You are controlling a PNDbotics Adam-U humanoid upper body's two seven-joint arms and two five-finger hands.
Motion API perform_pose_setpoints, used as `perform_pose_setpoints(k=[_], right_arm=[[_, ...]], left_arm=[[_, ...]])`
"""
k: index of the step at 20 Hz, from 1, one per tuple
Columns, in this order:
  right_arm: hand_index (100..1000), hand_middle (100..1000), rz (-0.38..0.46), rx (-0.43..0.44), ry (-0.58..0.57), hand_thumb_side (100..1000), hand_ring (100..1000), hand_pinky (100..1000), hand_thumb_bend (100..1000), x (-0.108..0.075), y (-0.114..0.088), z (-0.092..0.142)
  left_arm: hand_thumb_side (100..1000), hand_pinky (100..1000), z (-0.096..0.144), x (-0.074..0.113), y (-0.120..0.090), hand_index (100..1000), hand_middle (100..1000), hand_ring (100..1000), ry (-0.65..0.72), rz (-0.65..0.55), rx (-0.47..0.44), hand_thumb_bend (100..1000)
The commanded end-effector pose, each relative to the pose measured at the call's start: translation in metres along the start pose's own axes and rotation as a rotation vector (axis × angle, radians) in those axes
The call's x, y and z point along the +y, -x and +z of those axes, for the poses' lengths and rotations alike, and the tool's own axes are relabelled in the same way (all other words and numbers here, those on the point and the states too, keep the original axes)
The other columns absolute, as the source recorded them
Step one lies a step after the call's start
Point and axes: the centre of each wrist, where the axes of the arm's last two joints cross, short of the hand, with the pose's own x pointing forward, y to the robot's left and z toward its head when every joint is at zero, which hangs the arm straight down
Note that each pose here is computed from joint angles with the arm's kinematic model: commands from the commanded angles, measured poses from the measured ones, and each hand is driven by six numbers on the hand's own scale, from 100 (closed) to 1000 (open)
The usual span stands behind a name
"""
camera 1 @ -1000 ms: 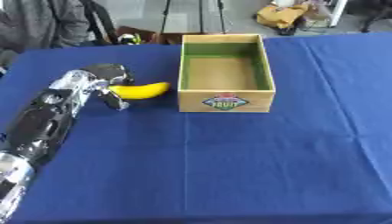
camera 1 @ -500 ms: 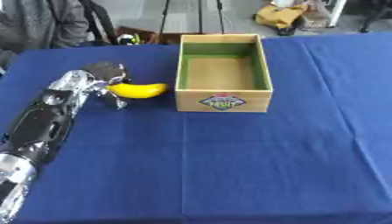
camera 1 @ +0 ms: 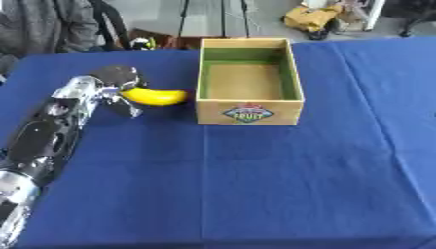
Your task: Pick up objects on the table and place them in the box.
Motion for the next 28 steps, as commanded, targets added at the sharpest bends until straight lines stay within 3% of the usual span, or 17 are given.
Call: perform_pose_setpoints(k=[1, 7, 12, 28], right_arm=[[797, 672, 0.011, -0.032, -0.002, 991, 669, 812, 100, -0.0034, -0.0097, -0.0046], [797, 672, 0.010, -0.033, -0.002, 990, 669, 812, 100, -0.0034, -0.0097, -0.0048], [797, 672, 0.010, -0.033, -0.002, 990, 669, 813, 100, -0.0033, -0.0097, -0.0048], [797, 672, 0.009, -0.033, -0.004, 989, 668, 812, 100, -0.0029, -0.0096, -0.0054]], left_arm=[[280, 758, 0.0083, 0.0243, 0.0155, 684, 566, 644, -0.049, -0.013, 0.027, 363], [284, 761, 0.0082, 0.0258, 0.0152, 689, 571, 648, -0.040, -0.008, 0.028, 377], [350, 780, 0.0074, 0.0215, 0.0151, 727, 613, 691, 0.039, -0.012, 0.017, 529], [294, 755, 0.0066, 0.0218, 0.0135, 678, 565, 642, 0.050, 0.006, 0.012, 406]])
